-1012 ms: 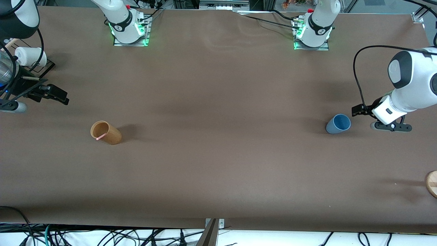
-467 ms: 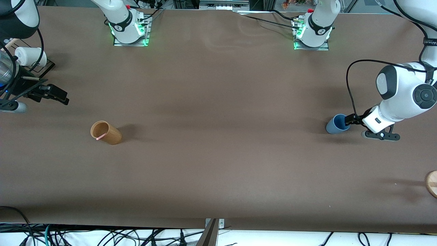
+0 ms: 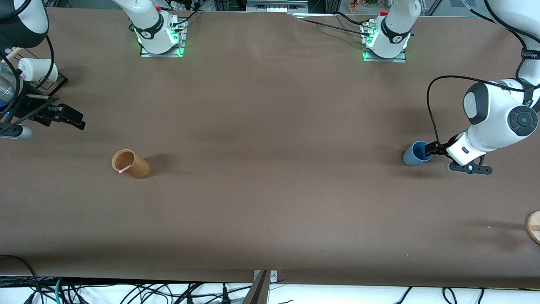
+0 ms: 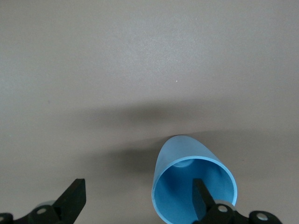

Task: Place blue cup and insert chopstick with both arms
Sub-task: 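Close the left gripper on the blue cup rim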

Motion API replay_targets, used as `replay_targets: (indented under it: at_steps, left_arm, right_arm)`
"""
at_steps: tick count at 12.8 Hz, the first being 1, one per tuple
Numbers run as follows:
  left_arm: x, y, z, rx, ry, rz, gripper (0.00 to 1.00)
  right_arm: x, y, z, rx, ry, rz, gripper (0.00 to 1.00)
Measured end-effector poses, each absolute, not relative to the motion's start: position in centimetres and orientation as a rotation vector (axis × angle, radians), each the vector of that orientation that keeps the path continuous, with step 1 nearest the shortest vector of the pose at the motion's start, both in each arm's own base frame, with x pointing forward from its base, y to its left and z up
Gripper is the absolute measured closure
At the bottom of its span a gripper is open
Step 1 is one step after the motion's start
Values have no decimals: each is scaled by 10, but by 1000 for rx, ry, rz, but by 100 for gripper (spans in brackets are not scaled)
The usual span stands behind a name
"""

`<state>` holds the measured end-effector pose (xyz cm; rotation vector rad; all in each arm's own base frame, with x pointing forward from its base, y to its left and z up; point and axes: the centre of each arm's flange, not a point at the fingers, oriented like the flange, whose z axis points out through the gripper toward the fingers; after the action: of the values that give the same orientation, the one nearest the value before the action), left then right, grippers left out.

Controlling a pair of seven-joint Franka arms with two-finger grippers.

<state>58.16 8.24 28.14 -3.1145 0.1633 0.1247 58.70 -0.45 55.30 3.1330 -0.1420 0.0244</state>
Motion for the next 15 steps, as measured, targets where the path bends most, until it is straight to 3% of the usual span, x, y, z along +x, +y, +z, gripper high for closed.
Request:
replay_targets:
  at_steps: [11,12,13,15]
  left_arm:
    - [579,83,246,-3121,162,166,0]
    - [579,83,244,-3121,162,164,6]
    - [579,83,243,-3122,162,163,6]
    - [579,84,241,-3122,161,166,26]
  right_arm:
    - [587,-4,553,3133,-141,24,0]
    - [587,-4,553,3133,-141,24,0]
    - [587,-4,553,3133,-141,24,0]
    - [587,-4,553,3133,-141,24,0]
